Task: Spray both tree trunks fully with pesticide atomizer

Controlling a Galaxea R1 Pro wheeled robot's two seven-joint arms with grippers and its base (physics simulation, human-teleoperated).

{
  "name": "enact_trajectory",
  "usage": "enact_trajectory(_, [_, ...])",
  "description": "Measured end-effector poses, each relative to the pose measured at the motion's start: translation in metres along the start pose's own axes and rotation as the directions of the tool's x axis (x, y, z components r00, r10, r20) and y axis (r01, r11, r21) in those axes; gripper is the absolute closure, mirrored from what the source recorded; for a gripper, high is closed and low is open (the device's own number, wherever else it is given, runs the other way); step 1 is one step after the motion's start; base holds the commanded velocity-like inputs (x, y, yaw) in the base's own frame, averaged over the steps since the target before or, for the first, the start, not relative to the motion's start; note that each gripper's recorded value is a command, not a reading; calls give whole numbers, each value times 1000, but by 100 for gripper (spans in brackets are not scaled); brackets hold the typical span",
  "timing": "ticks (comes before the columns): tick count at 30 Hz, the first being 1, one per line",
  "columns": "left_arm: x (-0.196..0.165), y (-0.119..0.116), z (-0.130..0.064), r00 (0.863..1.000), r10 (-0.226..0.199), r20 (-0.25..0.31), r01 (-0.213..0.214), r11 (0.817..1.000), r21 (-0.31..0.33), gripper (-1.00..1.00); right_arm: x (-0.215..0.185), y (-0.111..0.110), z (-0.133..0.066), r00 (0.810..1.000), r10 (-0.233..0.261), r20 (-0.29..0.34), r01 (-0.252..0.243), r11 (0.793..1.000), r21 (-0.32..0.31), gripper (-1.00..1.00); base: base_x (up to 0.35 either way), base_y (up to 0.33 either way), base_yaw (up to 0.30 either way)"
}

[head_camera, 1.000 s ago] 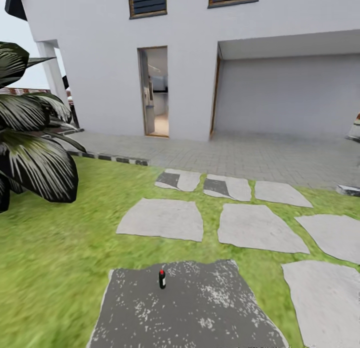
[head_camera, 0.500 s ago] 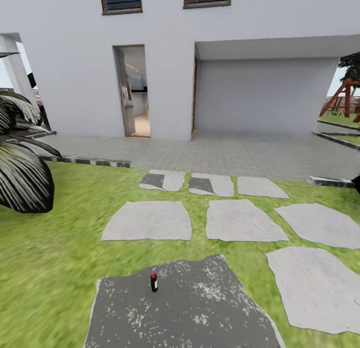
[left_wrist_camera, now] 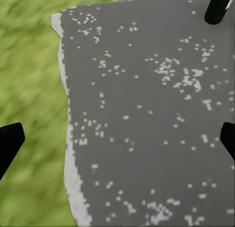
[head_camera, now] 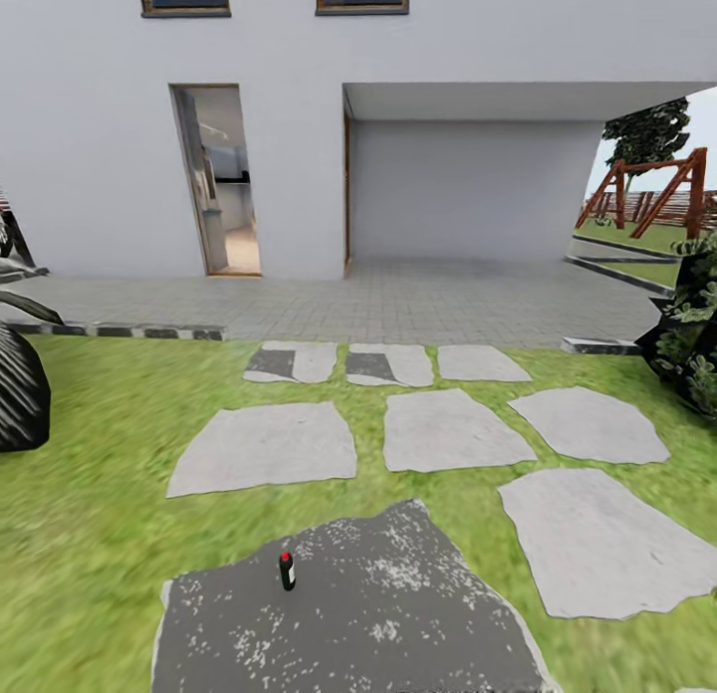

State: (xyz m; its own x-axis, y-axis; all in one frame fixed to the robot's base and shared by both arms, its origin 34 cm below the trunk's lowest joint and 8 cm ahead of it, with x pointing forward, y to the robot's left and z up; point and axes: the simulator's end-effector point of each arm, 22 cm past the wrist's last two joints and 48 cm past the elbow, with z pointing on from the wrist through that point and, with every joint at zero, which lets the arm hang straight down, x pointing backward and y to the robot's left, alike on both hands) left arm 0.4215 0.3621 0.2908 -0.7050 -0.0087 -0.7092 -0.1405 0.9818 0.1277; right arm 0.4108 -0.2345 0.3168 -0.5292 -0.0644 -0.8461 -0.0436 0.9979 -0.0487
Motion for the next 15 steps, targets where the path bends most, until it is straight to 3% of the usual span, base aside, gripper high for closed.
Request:
enact_trajectory(5, [0, 0, 0, 1000, 0, 1, 0, 1000, 0, -100, 0, 0, 0, 1000, 0, 0, 0, 1000, 0, -100, 0, 277, -260])
enact_trajectory(10, [-9, -2, 3, 1000, -9, 16, 9, 1000, 0, -100, 0, -1, 0, 1000, 0, 1, 0, 1000, 2, -100, 0, 84, -146])
enact_trajectory(12, [-22, -8, 7, 999, -16, 32, 16, 1000, 6, -100, 0, -1, 0, 1000, 0, 1, 0, 1000, 2, -100, 0, 15, -30])
enact_trajectory(15, [-82, -19, 24, 992, -40, 124, 38, 999, 16, -100, 0, -2, 0, 1000, 0, 2, 0, 1000, 3, -100, 0, 5, -10])
